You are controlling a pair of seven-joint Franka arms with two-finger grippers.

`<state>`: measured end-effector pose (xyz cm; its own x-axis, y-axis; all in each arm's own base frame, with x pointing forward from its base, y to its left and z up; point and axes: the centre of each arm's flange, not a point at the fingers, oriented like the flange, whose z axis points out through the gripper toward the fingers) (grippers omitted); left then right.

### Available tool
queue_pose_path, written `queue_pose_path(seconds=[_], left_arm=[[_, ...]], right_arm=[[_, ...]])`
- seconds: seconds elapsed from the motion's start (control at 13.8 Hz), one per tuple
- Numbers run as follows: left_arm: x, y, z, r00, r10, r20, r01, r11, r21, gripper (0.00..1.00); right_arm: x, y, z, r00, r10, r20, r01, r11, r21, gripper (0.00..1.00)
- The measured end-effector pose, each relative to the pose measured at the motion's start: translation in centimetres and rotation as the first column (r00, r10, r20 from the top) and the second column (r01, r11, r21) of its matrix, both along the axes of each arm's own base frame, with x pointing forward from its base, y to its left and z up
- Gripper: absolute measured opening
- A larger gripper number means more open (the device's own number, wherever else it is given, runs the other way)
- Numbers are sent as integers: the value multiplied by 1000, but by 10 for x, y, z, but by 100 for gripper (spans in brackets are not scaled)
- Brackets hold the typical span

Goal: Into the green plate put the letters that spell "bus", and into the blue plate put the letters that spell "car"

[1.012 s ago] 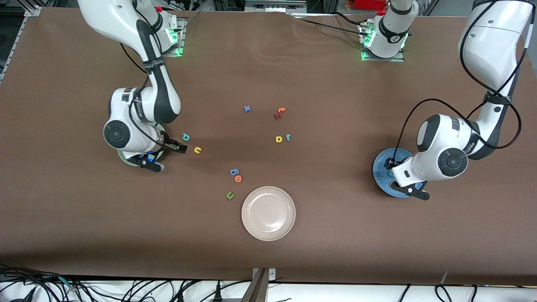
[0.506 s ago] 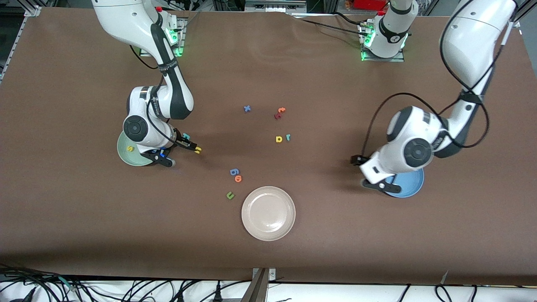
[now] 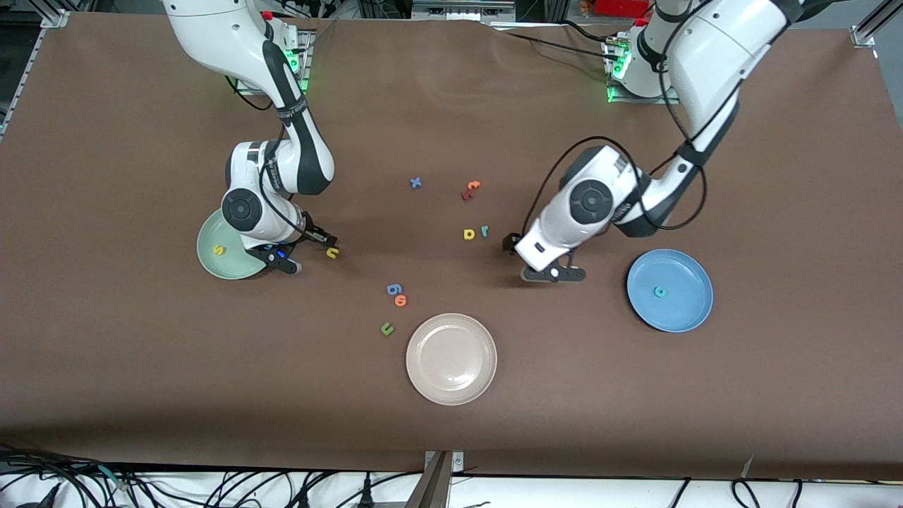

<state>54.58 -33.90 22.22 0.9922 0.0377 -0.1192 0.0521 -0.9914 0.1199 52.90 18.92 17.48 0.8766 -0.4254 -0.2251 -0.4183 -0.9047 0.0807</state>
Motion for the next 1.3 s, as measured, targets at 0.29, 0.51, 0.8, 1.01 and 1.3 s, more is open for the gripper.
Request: queue_pose_path(seconds=[0.29, 0.51, 0.8, 1.01, 1.3], left_arm=[[-31, -46, -1, 996, 84, 13, -85, 995, 44, 100], [-44, -62, -8, 991, 121, 54, -125, 988, 89, 100], [-60, -79, -34, 989, 141, 47, -144, 986, 86, 100], [-64, -81, -40, 989, 144, 41, -147, 985, 88, 91], [-64, -81, -41, 989, 145, 39, -148, 985, 88, 67]], right_arm=[[-1, -4, -1, 1000, -5, -3, 5, 1000, -4, 74], [-2, -8, -3, 1000, -10, 10, 10, 1000, -7, 74], [-5, -12, -3, 1000, -16, 26, 16, 1000, -7, 73], [-8, -14, -3, 999, -31, 26, 31, 1000, 2, 71], [-13, -17, -2, 999, -50, 17, 49, 998, 50, 69]])
